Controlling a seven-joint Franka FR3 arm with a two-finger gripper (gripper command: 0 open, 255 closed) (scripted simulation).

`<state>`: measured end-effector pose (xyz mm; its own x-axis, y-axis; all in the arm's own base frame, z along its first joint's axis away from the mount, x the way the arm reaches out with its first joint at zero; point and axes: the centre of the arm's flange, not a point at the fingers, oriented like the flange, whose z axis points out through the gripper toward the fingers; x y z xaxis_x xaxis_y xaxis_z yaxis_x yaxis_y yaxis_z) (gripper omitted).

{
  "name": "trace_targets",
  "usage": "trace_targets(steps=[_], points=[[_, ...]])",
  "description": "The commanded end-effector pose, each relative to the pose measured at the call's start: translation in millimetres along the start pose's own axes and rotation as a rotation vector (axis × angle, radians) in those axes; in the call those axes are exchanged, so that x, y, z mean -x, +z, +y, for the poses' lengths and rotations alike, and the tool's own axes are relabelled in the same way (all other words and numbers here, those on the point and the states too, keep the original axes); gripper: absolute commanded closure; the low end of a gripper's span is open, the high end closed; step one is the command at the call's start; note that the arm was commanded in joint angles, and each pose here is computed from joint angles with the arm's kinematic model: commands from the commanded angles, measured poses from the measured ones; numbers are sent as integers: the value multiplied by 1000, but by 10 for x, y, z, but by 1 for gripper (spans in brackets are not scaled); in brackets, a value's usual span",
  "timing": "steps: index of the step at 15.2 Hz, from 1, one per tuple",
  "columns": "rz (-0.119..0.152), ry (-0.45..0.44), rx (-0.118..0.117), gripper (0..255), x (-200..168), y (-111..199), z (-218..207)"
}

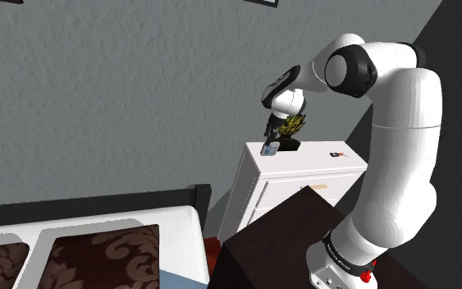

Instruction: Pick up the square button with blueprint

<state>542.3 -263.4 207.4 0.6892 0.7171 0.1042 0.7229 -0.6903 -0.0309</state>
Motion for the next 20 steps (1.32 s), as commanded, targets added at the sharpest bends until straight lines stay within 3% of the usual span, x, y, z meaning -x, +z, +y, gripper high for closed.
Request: trace_targets(steps=[1, 9, 10, 20], points=[[1, -19, -5, 0, -13, 146, 79], [1, -19, -5, 0, 23, 491, 89], [1, -19, -5, 255, 23, 499, 80], [1, -19, -5, 255, 18, 439, 88]])
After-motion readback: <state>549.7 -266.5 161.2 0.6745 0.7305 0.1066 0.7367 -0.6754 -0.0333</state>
